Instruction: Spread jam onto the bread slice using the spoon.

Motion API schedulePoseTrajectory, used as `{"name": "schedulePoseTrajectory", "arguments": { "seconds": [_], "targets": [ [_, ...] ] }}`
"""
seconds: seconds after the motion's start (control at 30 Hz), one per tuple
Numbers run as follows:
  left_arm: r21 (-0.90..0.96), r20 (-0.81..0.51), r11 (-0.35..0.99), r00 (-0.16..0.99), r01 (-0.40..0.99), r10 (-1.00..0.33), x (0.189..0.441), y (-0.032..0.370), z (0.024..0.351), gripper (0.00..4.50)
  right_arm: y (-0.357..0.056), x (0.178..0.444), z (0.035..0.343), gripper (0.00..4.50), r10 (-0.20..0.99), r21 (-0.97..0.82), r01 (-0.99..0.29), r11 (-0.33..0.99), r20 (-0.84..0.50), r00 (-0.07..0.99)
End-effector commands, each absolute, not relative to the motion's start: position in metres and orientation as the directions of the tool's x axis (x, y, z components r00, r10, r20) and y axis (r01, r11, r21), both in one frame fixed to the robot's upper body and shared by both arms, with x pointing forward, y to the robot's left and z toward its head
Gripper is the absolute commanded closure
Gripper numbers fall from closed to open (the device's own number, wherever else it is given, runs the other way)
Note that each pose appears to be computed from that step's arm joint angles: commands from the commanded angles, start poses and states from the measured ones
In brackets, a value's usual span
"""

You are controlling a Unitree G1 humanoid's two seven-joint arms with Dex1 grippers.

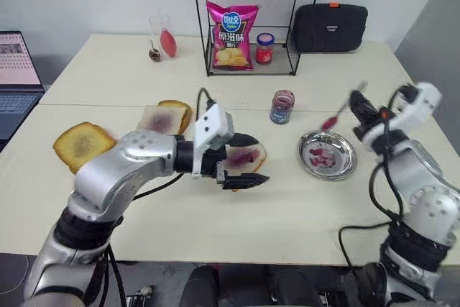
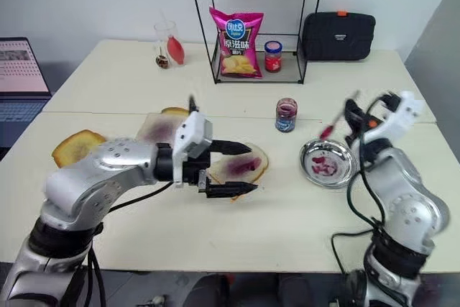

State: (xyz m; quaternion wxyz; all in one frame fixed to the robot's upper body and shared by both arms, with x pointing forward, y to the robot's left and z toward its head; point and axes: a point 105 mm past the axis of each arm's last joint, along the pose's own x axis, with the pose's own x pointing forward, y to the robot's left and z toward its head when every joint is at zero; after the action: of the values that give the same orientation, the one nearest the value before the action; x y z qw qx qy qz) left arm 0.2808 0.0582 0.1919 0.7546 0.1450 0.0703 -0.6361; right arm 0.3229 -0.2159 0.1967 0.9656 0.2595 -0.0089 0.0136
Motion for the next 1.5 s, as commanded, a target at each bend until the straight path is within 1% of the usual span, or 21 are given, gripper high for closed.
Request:
{"name": "schedulePoseTrajectory", "arguments": {
  "seconds": [0.03,0.2,0.3,0.5,0.63,0.67,0.77,0.83,0.93,0.97,1.07,1.1,1.17,1.23,1.3,1.33,1.43,1.5],
  "targets": [
    [0.237,-0.331,0.091,0.169,0.967,-0.928,0.297,0.050,0.182,0.00,-0.225,0.320,0.196,4.48,-0.036,0.510,-0.002,0.860,0.064,0.997],
    [0.266,-0.330,0.077,0.166,0.961,-0.929,0.313,0.040,0.174,0.00,-0.230,0.326,0.180,4.48,-0.050,0.531,0.020,0.847,0.042,0.998],
    [0.287,-0.315,0.096,0.189,0.953,-0.930,0.320,0.032,0.171,0.00,-0.233,0.328,0.168,4.48,-0.060,0.554,0.034,0.832,0.029,0.998],
    [0.295,-0.288,0.106,0.194,0.950,-0.938,0.318,0.021,0.169,0.00,-0.243,0.327,0.142,4.48,-0.104,0.577,0.100,0.811,-0.026,0.994],
    [0.302,-0.258,0.131,0.213,0.944,-0.942,0.319,0.018,0.172,0.00,-0.244,0.328,0.134,4.48,-0.111,0.582,0.112,0.805,-0.038,0.993],
    [0.302,-0.256,0.130,0.212,0.944,-0.943,0.319,0.017,0.173,0.00,-0.244,0.328,0.133,4.27,-0.112,0.582,0.114,0.805,-0.040,0.993],
    [0.300,-0.254,0.129,0.210,0.945,-0.944,0.317,0.017,0.173,0.00,-0.247,0.327,0.129,3.80,-0.114,0.590,0.119,0.799,-0.046,0.992],
    [0.301,-0.253,0.130,0.210,0.945,-0.944,0.317,0.018,0.174,0.00,-0.248,0.326,0.127,3.28,-0.116,0.592,0.122,0.797,-0.049,0.992],
    [0.300,-0.247,0.135,0.214,0.944,-0.945,0.317,0.017,0.176,0.00,-0.249,0.325,0.127,2.67,-0.117,0.593,0.123,0.796,-0.050,0.992],
    [0.300,-0.247,0.136,0.214,0.944,-0.945,0.317,0.017,0.176,0.00,-0.249,0.325,0.127,2.37,-0.116,0.593,0.123,0.796,-0.050,0.992],
    [0.299,-0.239,0.141,0.217,0.944,-0.946,0.317,0.016,0.178,0.00,-0.251,0.324,0.123,1.70,-0.114,0.584,0.129,0.802,-0.063,0.992],
    [0.299,-0.239,0.142,0.218,0.944,-0.946,0.317,0.016,0.178,0.00,-0.251,0.324,0.123,1.38,-0.112,0.582,0.129,0.803,-0.065,0.992],
    [0.301,-0.234,0.147,0.222,0.942,-0.946,0.318,0.016,0.179,0.00,-0.251,0.324,0.123,1.06,-0.107,0.577,0.127,0.807,-0.069,0.992],
    [0.304,-0.230,0.153,0.229,0.940,-0.946,0.318,0.017,0.180,0.00,-0.251,0.323,0.121,0.61,-0.095,0.565,0.124,0.816,-0.081,0.992],
    [0.307,-0.228,0.160,0.236,0.938,-0.945,0.320,0.018,0.180,0.00,-0.251,0.322,0.120,0.30,-0.088,0.559,0.124,0.820,-0.090,0.992],
    [0.308,-0.228,0.164,0.240,0.937,-0.944,0.321,0.019,0.180,0.00,-0.251,0.322,0.119,0.02,-0.086,0.558,0.124,0.820,-0.094,0.992],
    [0.312,-0.226,0.173,0.250,0.934,-0.942,0.323,0.021,0.180,0.00,-0.253,0.321,0.116,0.02,-0.085,0.555,0.130,0.821,-0.106,0.991],
    [0.314,-0.227,0.181,0.259,0.932,-0.939,0.324,0.024,0.180,0.00,-0.262,0.317,0.112,0.02,-0.121,0.553,0.171,0.815,-0.126,0.985]
  ]
}}
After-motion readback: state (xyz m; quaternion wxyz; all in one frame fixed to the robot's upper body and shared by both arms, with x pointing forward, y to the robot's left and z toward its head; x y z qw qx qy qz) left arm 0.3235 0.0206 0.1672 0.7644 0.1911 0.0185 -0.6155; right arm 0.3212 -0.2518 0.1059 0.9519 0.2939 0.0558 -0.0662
